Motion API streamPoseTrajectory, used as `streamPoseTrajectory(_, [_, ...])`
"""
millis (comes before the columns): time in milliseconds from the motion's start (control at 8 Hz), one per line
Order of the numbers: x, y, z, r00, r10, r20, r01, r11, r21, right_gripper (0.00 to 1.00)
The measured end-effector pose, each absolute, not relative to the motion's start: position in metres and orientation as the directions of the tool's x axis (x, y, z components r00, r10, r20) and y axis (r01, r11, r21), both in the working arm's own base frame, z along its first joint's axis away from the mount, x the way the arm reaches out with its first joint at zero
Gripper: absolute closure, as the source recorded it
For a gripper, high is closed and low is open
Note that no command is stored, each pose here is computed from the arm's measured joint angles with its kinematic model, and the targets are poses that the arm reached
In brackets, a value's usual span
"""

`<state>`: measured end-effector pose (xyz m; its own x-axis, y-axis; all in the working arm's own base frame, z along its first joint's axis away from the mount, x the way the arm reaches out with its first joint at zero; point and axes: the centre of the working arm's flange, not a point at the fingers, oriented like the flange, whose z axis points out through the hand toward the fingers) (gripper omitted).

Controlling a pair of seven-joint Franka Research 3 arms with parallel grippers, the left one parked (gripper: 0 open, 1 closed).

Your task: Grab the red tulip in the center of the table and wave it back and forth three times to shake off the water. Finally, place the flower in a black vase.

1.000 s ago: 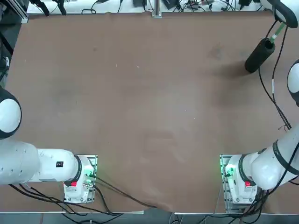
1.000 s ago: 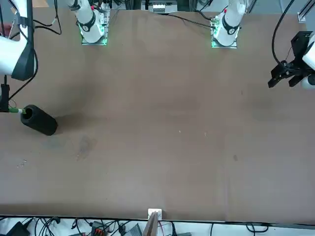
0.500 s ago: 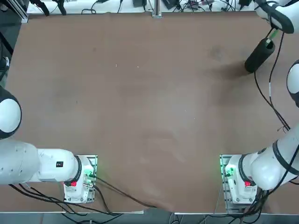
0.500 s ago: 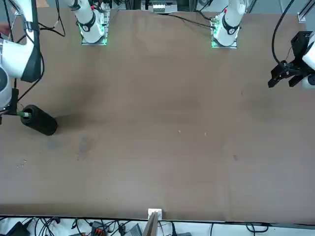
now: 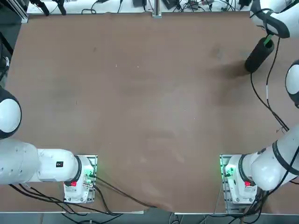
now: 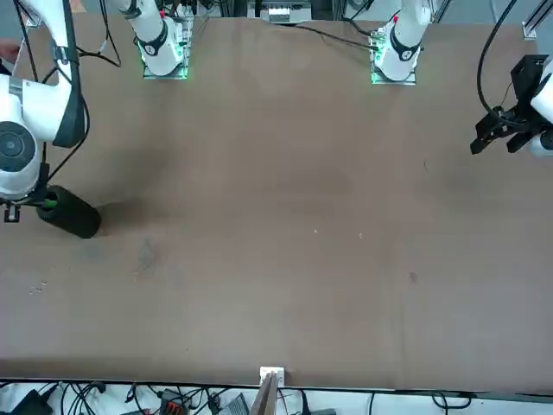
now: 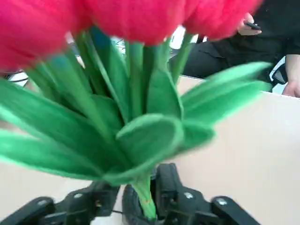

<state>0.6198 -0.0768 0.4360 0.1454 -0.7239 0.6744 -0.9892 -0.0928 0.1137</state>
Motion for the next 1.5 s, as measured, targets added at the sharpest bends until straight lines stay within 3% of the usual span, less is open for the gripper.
streamPoseTrajectory(250, [0.615, -0.074, 0.451, 0.133, -0.728, 0.672, -0.991, -0.082, 0.107, 0.10])
streamPoseTrajectory(375, [0.610, -0.075, 0.460, 0.125, -0.732, 0.669, -0.992, -0.070, 0.108, 0.00])
streamPoseTrajectory(625, [0.593, -0.047, 0.480, 0.177, -0.773, 0.609, -0.980, -0.084, 0.179, 0.00])
streamPoseTrajectory(875, [0.572, 0.003, 0.509, 0.323, -0.828, 0.458, -0.937, -0.210, 0.280, 0.00])
streamPoseTrajectory(1250, [0.563, 0.050, 0.525, 0.600, -0.790, 0.121, -0.785, -0.554, 0.277, 0.00])
streamPoseTrajectory(1500, [0.563, 0.063, 0.530, 0.804, -0.591, -0.061, -0.574, -0.799, 0.181, 0.00])
